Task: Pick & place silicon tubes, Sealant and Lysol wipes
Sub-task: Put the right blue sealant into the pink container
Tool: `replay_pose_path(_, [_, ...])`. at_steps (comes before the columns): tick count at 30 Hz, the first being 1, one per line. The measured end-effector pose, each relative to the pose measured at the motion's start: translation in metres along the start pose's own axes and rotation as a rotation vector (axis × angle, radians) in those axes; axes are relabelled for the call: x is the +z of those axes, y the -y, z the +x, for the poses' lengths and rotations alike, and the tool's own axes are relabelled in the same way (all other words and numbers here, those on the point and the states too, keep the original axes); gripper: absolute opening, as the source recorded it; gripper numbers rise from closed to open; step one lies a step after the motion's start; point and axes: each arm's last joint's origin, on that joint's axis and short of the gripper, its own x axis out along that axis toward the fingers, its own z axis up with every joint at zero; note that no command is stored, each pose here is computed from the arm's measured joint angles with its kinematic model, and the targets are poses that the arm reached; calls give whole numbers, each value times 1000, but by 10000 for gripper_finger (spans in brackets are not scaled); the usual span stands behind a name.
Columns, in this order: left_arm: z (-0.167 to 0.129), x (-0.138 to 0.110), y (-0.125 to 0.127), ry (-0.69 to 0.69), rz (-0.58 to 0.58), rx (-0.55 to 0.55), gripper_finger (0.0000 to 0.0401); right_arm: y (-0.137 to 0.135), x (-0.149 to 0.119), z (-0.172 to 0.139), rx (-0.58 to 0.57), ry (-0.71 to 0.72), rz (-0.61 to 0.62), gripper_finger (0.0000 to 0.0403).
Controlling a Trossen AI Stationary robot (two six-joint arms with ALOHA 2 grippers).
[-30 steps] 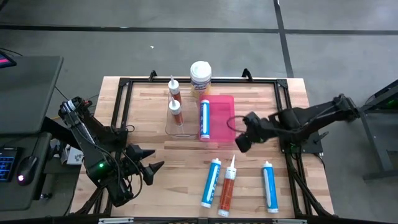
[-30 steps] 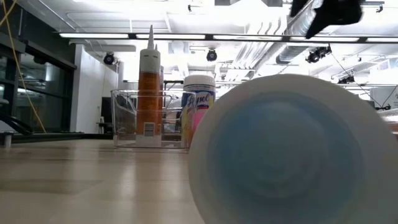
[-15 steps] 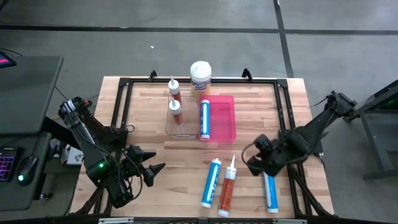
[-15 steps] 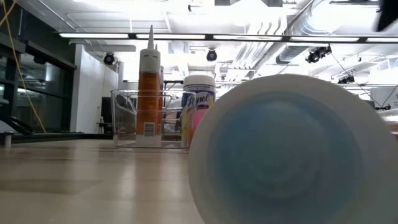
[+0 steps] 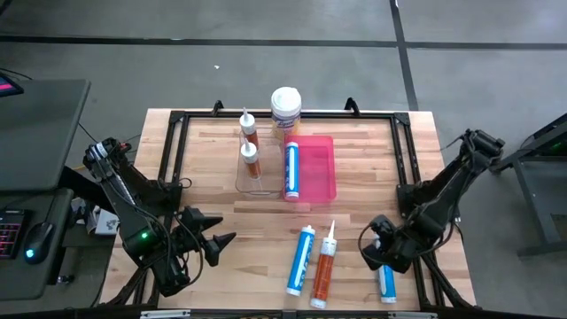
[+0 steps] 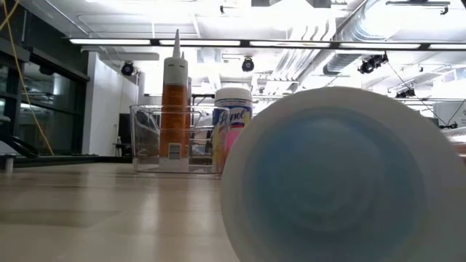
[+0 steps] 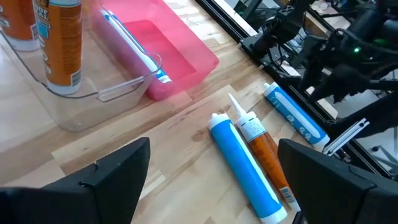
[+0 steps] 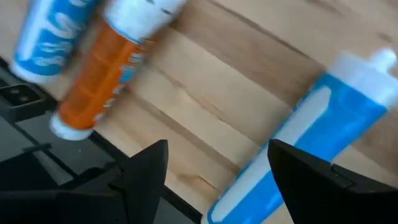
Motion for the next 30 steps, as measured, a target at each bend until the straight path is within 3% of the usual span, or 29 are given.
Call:
replay_pose_path(12, [1, -1, 0, 3, 53, 5, 346, 18, -1, 1, -234, -150, 161, 271])
replay_pose_path(18, [1, -1, -1, -4, 59, 9, 346, 20, 0, 1, -268, -148, 186, 272])
replay_pose_path(25, [0, -7, 2, -177, 10, 20, 346, 25, 2, 0, -314, -102, 184, 272])
replay_pose_path(30, [1, -11, 5, -216, -4, 17, 346, 25, 2, 7, -341, -68, 178, 271])
